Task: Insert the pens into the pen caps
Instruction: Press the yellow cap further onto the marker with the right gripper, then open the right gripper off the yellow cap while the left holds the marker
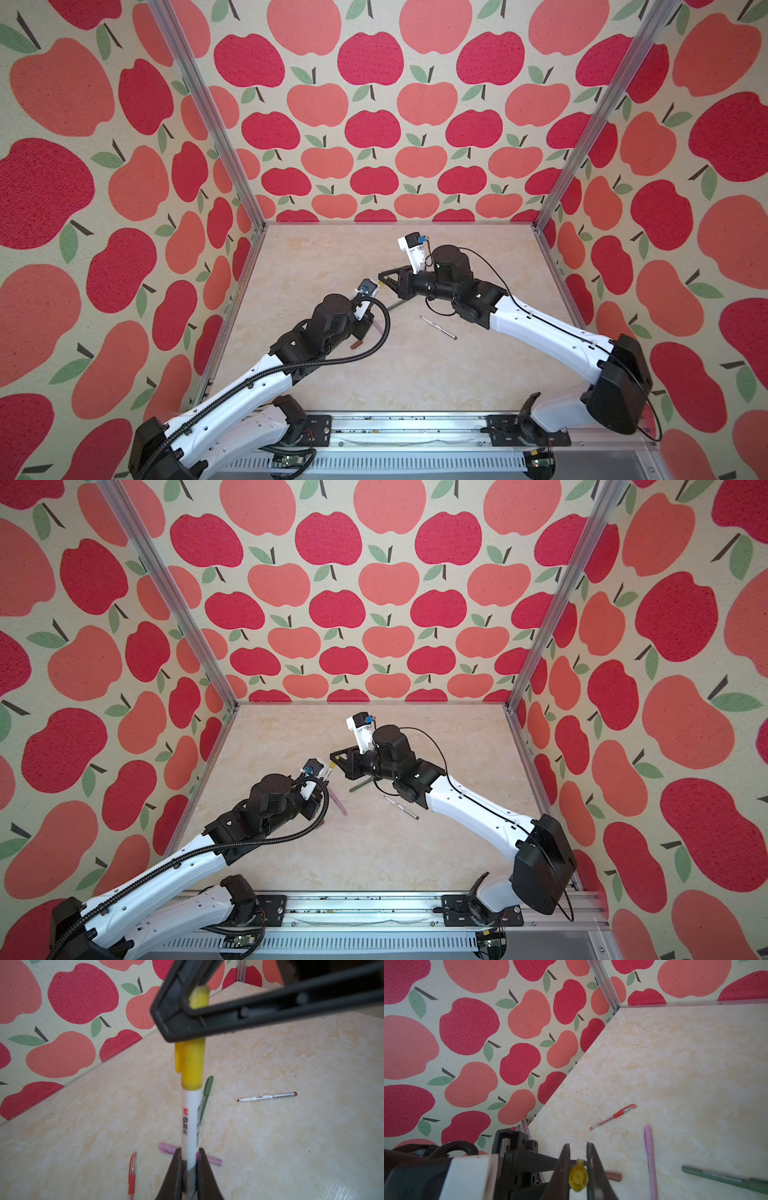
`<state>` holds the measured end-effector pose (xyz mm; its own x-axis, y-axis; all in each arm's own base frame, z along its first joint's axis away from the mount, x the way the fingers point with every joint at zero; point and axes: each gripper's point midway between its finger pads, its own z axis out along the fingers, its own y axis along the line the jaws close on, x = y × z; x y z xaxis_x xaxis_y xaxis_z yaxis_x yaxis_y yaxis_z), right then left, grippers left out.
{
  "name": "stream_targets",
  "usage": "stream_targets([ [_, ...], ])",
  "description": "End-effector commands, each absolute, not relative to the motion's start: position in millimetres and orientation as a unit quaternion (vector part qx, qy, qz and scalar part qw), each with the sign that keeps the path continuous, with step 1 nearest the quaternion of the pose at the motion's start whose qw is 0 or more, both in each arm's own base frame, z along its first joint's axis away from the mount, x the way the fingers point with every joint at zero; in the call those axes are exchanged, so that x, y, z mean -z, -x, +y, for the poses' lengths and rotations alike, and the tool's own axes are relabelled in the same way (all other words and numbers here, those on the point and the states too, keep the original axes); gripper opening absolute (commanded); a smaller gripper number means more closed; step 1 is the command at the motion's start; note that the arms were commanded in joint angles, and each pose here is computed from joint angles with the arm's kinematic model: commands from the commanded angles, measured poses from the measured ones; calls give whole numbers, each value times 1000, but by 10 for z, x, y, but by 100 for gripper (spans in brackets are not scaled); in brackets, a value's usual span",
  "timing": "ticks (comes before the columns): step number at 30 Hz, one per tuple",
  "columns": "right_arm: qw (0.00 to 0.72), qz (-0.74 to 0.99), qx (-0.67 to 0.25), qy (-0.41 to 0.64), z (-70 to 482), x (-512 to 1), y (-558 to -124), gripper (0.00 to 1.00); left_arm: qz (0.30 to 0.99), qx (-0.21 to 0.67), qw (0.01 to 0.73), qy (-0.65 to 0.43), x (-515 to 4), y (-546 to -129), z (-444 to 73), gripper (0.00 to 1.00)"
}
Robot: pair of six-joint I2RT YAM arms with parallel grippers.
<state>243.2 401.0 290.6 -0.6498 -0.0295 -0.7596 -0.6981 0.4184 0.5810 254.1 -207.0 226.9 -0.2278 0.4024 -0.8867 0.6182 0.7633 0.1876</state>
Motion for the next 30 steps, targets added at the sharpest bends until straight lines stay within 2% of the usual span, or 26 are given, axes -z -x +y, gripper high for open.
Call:
stream_targets([
  [1, 164, 833, -451, 273, 4063, -1891, -1773, 0, 645, 175, 695, -265, -3717, -2624, -2203, 0],
  [30, 105, 854, -437, 261, 4044, -1318, -1535, 0, 588, 191, 749, -236, -4346, -2806, -2148, 0],
])
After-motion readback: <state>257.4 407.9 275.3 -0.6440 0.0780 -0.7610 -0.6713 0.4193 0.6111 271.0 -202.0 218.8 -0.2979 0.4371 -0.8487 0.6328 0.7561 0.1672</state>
